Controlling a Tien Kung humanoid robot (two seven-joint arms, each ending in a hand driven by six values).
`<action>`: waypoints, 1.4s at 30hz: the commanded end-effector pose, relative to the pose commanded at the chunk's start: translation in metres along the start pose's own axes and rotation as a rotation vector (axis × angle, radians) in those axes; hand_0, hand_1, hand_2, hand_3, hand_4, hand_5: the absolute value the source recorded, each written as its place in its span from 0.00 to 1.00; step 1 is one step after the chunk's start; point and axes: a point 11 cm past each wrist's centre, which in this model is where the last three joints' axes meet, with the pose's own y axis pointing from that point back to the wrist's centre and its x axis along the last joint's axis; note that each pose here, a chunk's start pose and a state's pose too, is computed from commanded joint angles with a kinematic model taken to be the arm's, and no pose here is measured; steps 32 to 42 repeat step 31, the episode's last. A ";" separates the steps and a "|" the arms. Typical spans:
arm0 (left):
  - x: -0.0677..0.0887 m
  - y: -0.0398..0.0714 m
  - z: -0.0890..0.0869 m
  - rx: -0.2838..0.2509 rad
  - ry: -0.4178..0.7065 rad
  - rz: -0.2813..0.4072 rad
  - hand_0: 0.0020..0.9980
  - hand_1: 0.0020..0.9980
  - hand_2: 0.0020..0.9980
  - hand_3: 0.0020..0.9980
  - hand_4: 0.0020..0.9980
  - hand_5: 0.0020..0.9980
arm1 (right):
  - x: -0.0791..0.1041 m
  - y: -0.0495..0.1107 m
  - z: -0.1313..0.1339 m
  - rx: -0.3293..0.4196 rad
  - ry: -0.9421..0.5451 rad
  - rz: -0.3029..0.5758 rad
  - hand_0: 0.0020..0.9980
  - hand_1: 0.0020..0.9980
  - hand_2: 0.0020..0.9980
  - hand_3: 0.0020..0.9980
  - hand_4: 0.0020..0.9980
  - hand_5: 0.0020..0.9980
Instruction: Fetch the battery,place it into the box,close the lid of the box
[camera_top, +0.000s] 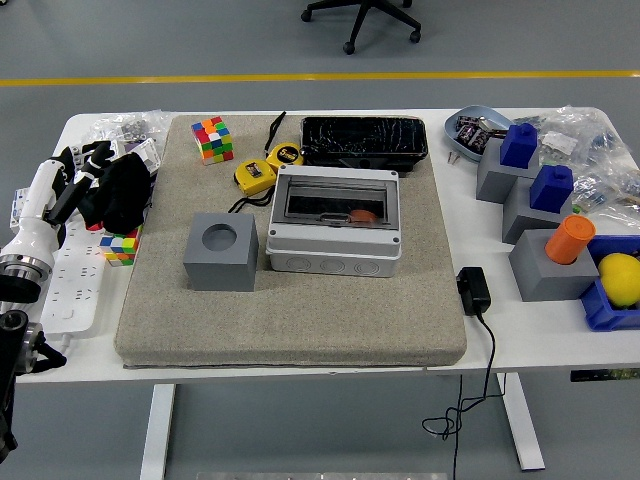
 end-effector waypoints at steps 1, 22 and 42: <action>0.000 0.000 0.000 0.000 0.000 0.001 0.75 0.77 0.74 0.72 1.00 0.86 | 0.000 0.000 0.000 0.000 0.005 -0.001 0.00 0.00 0.03 0.00 0.47 0.13; -0.008 -0.002 0.001 -0.001 -0.008 -0.019 0.75 0.77 0.74 0.72 1.00 0.86 | -0.032 0.006 0.023 -0.288 -0.351 -0.491 0.98 1.00 1.00 1.00 1.00 1.00; -0.011 -0.003 0.001 0.000 -0.010 -0.025 0.75 0.77 0.74 0.72 1.00 0.86 | -0.028 0.005 0.031 -0.316 -0.319 -0.458 1.00 1.00 1.00 1.00 1.00 1.00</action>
